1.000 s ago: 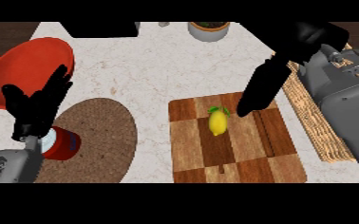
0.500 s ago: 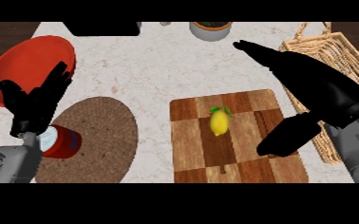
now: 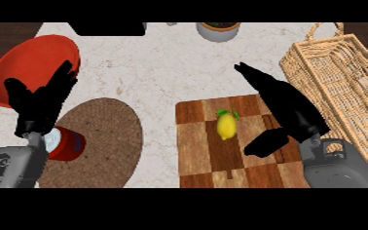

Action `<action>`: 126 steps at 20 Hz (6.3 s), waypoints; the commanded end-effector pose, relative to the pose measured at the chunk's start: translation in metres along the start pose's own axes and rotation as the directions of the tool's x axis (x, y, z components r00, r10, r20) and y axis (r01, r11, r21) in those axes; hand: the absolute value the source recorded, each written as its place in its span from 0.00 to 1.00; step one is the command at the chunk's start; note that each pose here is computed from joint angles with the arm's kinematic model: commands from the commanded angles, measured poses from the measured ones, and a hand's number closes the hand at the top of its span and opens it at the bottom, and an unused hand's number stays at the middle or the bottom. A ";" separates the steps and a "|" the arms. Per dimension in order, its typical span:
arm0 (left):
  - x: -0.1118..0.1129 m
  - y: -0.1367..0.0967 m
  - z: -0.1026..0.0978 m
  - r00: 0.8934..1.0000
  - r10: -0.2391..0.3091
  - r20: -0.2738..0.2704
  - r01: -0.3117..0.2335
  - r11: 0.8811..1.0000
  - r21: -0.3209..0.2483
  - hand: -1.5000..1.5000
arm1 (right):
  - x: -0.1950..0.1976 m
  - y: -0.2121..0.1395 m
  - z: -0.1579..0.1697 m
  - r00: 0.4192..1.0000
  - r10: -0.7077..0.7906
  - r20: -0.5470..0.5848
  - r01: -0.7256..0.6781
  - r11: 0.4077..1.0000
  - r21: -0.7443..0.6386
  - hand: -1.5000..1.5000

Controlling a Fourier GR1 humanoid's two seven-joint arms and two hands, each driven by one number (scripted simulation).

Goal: Pick the lemon from the cutting board and place it in the basket

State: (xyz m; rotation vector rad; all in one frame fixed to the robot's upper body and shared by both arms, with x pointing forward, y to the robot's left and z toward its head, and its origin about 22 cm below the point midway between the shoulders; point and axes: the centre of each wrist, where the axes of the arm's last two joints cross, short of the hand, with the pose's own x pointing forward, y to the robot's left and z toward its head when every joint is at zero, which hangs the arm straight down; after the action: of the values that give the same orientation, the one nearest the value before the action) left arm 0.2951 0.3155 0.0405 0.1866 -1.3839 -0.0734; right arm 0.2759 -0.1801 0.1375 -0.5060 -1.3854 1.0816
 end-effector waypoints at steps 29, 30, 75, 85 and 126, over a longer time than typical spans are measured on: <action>-0.005 -0.002 0.011 1.000 0.002 -0.002 -0.002 1.000 0.004 0.50 | -0.051 0.080 -0.027 0.999 -0.035 0.001 0.034 0.989 0.142 0.00; -0.010 0.003 0.002 1.000 0.011 0.003 -0.011 1.000 0.019 0.50 | -0.078 0.076 -0.025 1.000 -0.031 -0.003 0.031 0.991 0.130 0.00; 0.011 -0.031 -0.011 0.997 -0.013 0.070 0.021 0.993 -0.119 0.50 | 0.012 0.023 -0.149 0.650 -0.558 -0.516 0.019 0.690 -0.723 1.00; 0.019 -0.018 -0.013 0.998 -0.016 0.062 0.022 0.996 -0.087 0.50 | 0.074 -0.014 -0.179 0.766 -0.532 -0.359 -0.127 0.423 -0.897 1.00; -0.007 -0.005 0.012 1.000 -0.006 -0.004 0.006 1.000 0.002 0.50 | -0.047 -0.135 -0.157 0.491 -0.607 -0.625 -0.611 0.271 -0.743 1.00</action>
State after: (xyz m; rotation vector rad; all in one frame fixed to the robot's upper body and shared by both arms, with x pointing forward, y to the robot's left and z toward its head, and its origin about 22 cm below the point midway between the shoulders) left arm 0.2920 0.3134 0.0402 0.1908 -1.3807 -0.0793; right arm 0.4770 -0.2225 0.2095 -1.8256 -0.9282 -0.2596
